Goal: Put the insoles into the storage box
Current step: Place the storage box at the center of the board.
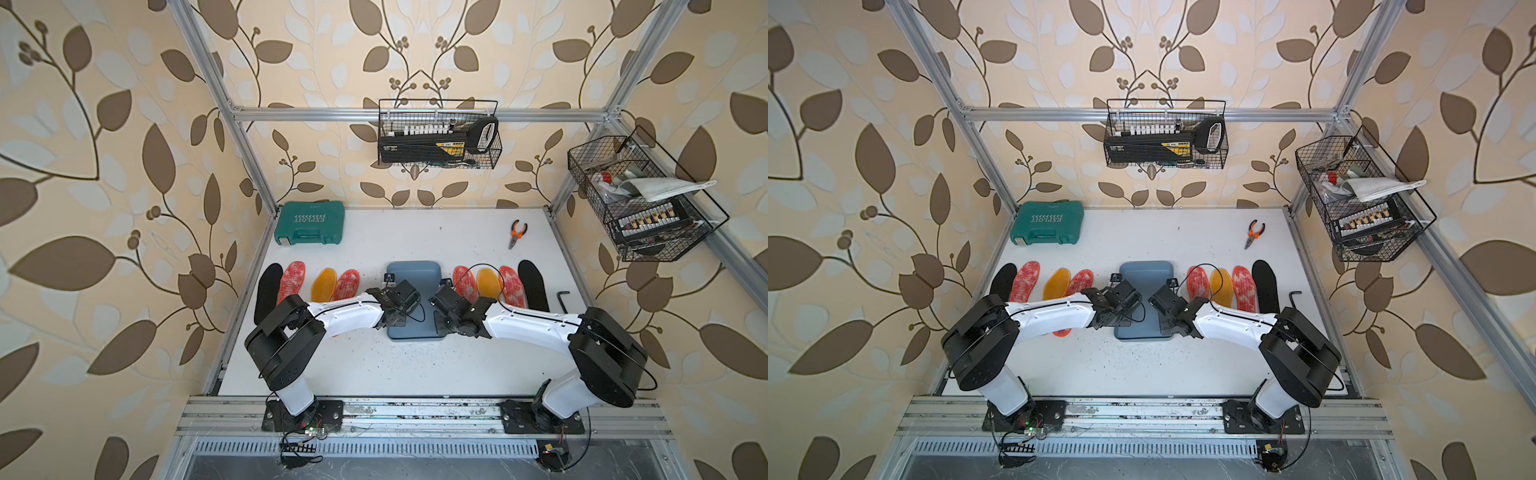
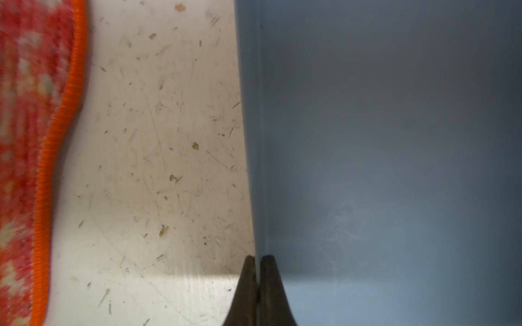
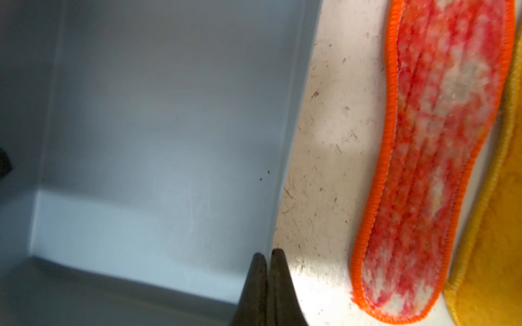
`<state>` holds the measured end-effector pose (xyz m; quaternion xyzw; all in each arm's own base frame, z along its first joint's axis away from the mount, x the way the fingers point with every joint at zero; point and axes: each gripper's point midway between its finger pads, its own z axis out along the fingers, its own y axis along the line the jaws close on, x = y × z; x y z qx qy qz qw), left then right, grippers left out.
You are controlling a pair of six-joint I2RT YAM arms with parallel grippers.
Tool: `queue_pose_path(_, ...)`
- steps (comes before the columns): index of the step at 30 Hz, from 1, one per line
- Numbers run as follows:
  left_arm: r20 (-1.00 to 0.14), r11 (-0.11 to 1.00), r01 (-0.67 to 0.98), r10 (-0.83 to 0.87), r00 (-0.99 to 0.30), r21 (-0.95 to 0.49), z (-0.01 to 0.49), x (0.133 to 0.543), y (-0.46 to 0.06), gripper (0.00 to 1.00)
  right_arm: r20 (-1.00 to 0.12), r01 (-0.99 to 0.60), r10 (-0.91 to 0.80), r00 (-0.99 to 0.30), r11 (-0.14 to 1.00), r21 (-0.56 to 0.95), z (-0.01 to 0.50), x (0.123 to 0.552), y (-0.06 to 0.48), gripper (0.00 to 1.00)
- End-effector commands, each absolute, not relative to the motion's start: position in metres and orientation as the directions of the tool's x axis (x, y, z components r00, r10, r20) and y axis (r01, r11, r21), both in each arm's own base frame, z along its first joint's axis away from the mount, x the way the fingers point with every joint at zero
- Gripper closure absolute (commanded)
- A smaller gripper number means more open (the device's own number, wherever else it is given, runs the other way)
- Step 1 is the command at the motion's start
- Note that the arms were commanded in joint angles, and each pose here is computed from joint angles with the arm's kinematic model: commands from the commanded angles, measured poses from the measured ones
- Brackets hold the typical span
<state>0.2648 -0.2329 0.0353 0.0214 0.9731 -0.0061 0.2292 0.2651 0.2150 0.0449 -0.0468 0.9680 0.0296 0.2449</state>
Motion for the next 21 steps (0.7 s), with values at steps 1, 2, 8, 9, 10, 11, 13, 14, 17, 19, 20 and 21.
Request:
queue_pose_path(1,-0.42,0.999,0.03,0.033,-0.907,0.013,0.024,0.263,-0.236,0.94,-0.505,-0.124,-0.072,-0.86,0.99,0.069,0.048,0.267,0.229,1.0)
queue_pose_path(2,-0.417,0.999,0.028,0.035,-0.908,0.023,0.022,0.262,-0.234,0.93,-0.504,-0.122,-0.073,-0.861,0.99,0.065,0.047,0.267,0.228,0.99)
queue_pose_path(8,-0.428,0.998,0.052,0.067,-0.901,0.048,0.023,0.264,-0.232,0.72,-0.499,-0.115,-0.08,-0.863,0.993,0.041,0.041,0.268,0.226,0.9)
queue_pose_path(9,-0.431,0.997,0.06,0.076,-0.899,0.05,0.024,0.265,-0.233,0.69,-0.499,-0.113,-0.081,-0.863,0.993,0.035,0.04,0.269,0.225,0.88)
queue_pose_path(10,-0.435,0.996,0.068,0.084,-0.896,0.052,0.026,0.266,-0.234,0.64,-0.5,-0.111,-0.081,-0.862,0.993,0.03,0.041,0.269,0.225,0.86)
queue_pose_path(11,-0.439,0.996,0.073,0.091,-0.894,0.058,0.028,0.268,-0.234,0.62,-0.5,-0.11,-0.083,-0.862,0.994,0.026,0.041,0.27,0.225,0.84)
queue_pose_path(13,-0.453,0.995,0.08,0.102,-0.886,0.068,0.034,0.271,-0.235,0.6,-0.503,-0.105,-0.083,-0.86,0.994,0.016,0.043,0.271,0.223,0.81)
queue_pose_path(14,-0.461,0.994,0.08,0.104,-0.881,0.071,0.037,0.272,-0.234,0.58,-0.505,-0.104,-0.084,-0.859,0.995,0.01,0.044,0.271,0.222,0.8)
queue_pose_path(17,-0.479,0.994,0.091,0.112,-0.871,0.065,0.048,0.275,-0.236,0.56,-0.516,-0.112,-0.099,-0.851,0.994,-0.006,0.048,0.273,0.221,0.74)
queue_pose_path(19,-0.491,0.993,0.102,0.115,-0.864,0.053,0.055,0.276,-0.238,0.51,-0.521,-0.122,-0.117,-0.845,0.992,-0.025,0.055,0.276,0.221,0.7)
queue_pose_path(20,-0.495,0.993,0.108,0.118,-0.861,0.049,0.057,0.276,-0.239,0.5,-0.524,-0.126,-0.122,-0.843,0.992,-0.028,0.06,0.276,0.22,0.67)
queue_pose_path(21,-0.501,0.992,0.113,0.122,-0.857,0.047,0.061,0.276,-0.239,0.5,-0.527,-0.137,-0.129,-0.84,0.99,-0.025,0.066,0.276,0.222,0.64)
